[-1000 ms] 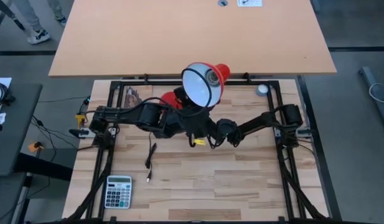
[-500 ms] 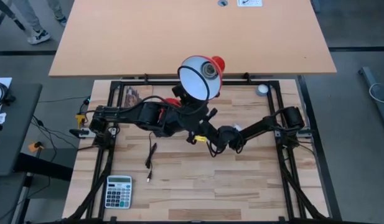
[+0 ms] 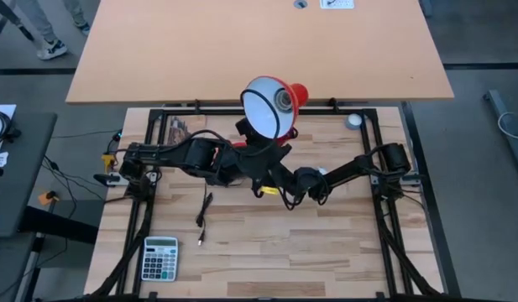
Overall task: Screw lightbulb
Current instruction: Remove the lightbulb from the lamp
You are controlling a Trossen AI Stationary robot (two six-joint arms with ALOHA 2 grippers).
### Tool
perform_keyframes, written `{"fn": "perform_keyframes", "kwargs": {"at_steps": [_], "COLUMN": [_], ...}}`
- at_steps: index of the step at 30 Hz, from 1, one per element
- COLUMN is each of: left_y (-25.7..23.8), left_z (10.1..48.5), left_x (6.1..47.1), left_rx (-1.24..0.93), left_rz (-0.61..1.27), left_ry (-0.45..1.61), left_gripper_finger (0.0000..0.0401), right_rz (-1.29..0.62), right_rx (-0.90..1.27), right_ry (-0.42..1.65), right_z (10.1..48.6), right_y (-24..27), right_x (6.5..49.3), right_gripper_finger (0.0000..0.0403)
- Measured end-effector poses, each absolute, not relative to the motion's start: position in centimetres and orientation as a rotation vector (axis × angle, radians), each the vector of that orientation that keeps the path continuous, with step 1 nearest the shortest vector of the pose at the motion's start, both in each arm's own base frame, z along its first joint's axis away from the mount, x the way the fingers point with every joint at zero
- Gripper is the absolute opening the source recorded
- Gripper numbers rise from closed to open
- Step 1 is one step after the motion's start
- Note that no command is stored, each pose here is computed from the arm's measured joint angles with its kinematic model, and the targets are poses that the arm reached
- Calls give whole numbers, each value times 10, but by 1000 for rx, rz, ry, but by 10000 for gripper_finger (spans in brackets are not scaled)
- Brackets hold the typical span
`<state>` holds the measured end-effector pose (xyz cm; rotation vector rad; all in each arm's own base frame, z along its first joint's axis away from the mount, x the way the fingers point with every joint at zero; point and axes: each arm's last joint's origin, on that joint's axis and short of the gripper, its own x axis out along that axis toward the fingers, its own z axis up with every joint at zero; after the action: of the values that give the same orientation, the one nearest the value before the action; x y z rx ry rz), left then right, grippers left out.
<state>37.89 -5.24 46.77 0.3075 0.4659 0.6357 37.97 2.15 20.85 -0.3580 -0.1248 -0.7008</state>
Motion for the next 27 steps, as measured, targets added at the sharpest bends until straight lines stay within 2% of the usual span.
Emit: {"fn": "perform_keyframes", "kwargs": {"at_steps": [7, 16, 22, 27], "left_y": [-52, -53, -52, -52], "left_z": [467, 464, 461, 460], "left_x": [378, 376, 366, 352], "left_rx": [308, 320, 417, 439], "left_rz": [658, 640, 605, 491], "left_ry": [470, 507, 608, 701], "left_gripper_finger": [79, 84, 140, 185], "right_rz": [-713, -713, -690, -675], "right_rx": [-304, -307, -342, -356], "right_ry": [-132, -84, -46, -10], "right_z": [208, 204, 202, 198], "right_y": [25, 31, 36, 37], "right_x": [379, 378, 378, 379], "right_gripper_finger": [98, 105, 103, 101]}}
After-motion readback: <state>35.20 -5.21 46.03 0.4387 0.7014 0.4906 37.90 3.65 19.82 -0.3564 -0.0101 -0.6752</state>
